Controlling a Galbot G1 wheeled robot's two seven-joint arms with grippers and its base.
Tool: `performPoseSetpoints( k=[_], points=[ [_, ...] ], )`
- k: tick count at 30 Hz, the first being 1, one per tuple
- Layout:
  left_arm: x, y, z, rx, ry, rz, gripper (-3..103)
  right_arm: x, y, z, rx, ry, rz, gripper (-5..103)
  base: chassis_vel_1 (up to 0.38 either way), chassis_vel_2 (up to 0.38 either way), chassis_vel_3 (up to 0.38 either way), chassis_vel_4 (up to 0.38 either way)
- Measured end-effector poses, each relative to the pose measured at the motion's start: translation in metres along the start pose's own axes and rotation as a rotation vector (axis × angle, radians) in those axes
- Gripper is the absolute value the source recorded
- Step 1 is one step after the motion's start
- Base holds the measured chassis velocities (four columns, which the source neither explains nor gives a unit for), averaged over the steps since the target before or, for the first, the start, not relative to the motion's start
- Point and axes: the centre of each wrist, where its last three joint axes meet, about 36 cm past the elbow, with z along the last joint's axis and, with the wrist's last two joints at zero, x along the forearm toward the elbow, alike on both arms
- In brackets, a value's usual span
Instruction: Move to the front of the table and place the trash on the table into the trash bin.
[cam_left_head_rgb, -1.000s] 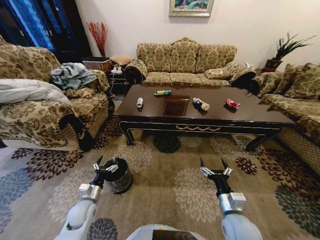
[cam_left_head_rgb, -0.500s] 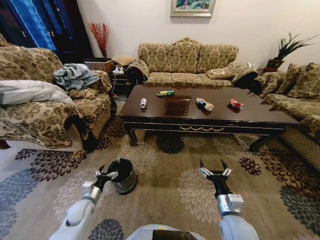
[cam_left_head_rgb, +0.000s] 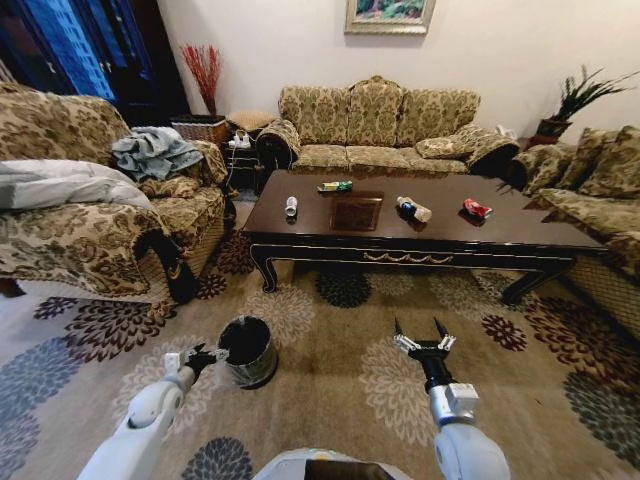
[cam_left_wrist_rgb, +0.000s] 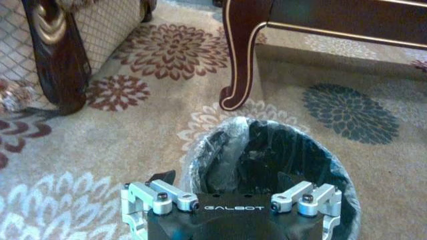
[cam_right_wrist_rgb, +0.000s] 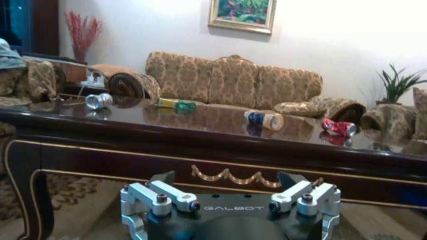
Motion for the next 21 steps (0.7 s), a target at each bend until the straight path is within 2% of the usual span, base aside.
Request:
performPoseSetpoints(
  k=[6, 16, 21],
  points=[
    [-0.016, 0.000, -0.006, -0.015, 0.037, 0.002, 100, -0.003, -0.004, 0.000, -0.010, 0.009, 0.017, 100, 0.000, 0.000, 0.000, 0.000],
    [-0.057, 0.010, 0.009, -0.001, 0.141, 0.001, 100, -0.007, -0.002, -0.005, -0.021, -0.003, 0.017, 100, 0.000, 0.000, 0.000, 0.000],
    [-0.071, 0.006, 0.008, -0.002, 0.156, 0.011, 101, -0.009, -0.005, -0.006, -0.025, -0.005, 0.032, 100, 0.000, 0.000, 0.000, 0.000]
  ],
)
